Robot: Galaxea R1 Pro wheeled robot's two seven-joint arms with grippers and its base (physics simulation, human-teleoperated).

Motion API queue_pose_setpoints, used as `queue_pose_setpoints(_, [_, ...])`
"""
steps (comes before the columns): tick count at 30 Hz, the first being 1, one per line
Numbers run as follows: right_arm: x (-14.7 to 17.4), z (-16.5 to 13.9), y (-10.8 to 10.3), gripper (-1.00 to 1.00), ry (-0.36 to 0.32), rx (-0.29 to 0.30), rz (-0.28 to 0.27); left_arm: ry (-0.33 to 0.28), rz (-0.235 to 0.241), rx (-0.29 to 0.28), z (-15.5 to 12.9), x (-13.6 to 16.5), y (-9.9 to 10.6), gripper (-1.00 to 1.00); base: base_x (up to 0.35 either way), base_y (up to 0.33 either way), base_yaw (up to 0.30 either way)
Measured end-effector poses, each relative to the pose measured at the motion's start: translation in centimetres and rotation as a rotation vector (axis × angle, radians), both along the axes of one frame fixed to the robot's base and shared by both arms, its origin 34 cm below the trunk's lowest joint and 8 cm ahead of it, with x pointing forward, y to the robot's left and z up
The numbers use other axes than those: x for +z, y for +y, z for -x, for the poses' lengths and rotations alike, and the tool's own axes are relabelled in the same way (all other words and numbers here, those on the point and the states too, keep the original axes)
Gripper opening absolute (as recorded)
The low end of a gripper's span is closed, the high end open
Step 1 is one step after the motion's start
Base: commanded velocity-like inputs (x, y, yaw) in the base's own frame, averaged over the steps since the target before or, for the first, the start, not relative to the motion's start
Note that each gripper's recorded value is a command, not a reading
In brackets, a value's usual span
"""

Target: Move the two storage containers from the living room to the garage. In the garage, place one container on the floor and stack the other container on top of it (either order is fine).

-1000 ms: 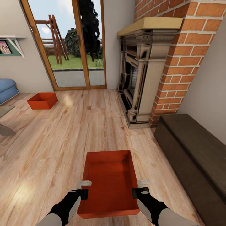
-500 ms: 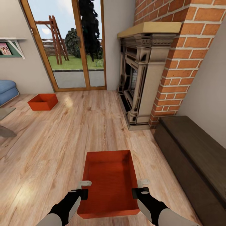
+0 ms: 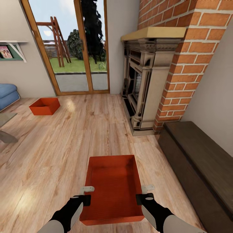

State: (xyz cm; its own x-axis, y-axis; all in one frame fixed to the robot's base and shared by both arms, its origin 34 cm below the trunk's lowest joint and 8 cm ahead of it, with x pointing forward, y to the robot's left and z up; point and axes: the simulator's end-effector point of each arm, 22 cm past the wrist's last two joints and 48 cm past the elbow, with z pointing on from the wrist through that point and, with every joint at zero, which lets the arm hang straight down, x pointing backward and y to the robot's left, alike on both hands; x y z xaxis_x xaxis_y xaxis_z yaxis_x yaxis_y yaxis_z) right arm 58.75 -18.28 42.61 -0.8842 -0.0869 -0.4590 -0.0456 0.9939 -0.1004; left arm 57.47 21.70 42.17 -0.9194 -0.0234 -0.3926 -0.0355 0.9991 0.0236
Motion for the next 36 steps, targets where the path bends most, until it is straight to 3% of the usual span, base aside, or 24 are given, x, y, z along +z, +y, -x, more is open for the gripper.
queue_pose_setpoints(36, [6.6,-0.6,0.1,-1.0,0.002,0.0,0.001,0.002,0.0,0.0,-0.6,6.6,0.1,-1.0,0.0,0.0,0.0])
